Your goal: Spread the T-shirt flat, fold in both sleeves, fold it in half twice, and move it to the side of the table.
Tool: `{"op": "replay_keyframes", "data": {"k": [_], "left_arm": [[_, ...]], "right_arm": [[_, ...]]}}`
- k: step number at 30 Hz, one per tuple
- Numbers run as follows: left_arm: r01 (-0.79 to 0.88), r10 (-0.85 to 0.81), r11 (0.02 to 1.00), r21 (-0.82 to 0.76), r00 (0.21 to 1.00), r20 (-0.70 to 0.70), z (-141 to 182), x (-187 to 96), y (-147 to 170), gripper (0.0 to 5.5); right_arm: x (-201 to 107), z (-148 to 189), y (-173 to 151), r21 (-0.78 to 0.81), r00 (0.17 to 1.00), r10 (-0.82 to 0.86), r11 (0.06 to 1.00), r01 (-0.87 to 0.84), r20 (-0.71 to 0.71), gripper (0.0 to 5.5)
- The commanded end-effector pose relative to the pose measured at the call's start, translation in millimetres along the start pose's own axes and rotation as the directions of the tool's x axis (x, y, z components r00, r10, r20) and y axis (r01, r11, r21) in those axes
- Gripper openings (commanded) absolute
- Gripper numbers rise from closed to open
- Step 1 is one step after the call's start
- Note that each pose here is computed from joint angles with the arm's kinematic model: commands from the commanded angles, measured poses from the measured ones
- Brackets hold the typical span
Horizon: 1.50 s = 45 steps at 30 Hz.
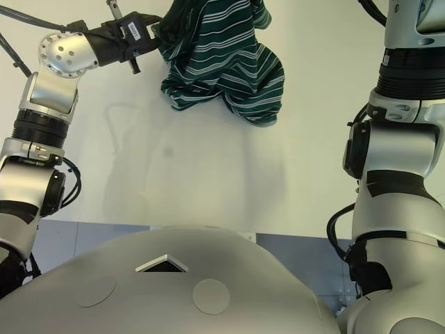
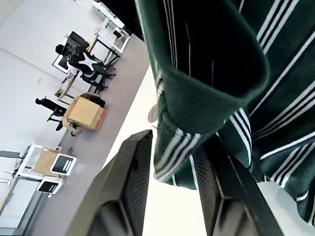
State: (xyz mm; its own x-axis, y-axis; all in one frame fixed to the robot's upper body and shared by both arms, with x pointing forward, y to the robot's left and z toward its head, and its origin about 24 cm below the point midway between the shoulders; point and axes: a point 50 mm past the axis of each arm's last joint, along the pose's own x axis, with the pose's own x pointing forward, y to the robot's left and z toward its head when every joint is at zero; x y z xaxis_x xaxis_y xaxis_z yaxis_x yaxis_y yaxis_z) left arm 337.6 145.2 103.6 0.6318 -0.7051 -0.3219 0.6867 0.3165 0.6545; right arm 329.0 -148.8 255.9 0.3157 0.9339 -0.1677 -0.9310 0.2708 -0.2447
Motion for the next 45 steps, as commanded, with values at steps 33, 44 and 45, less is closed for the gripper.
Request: {"op": "replay_keyframes", "data": {"k": [33,44,45], "left_arm": [[0.226,-0.196,0.898,-0.377,0.974,0.117,66.0,-96.4,173.4,0.04],[0.791,-0.921,0.32,-0.522,0.388,0.024,31.0,-149.1,-119.5,0.04],[0.786,-0.935,0.296,-0.543,0.355,0.003,27.9,-155.8,-139.7,0.04]], "right_arm": [[-45.8,-1.2,-40.1,-0.325,0.911,0.087,0.917,-0.231,-0.403,0.0],[-45.8,-119.2,142.5,0.232,0.695,0.556,0.828,-0.511,-0.456,0.0],[-48.7,-126.6,150.1,0.24,0.679,0.549,0.832,-0.5,-0.487,0.0]]}}
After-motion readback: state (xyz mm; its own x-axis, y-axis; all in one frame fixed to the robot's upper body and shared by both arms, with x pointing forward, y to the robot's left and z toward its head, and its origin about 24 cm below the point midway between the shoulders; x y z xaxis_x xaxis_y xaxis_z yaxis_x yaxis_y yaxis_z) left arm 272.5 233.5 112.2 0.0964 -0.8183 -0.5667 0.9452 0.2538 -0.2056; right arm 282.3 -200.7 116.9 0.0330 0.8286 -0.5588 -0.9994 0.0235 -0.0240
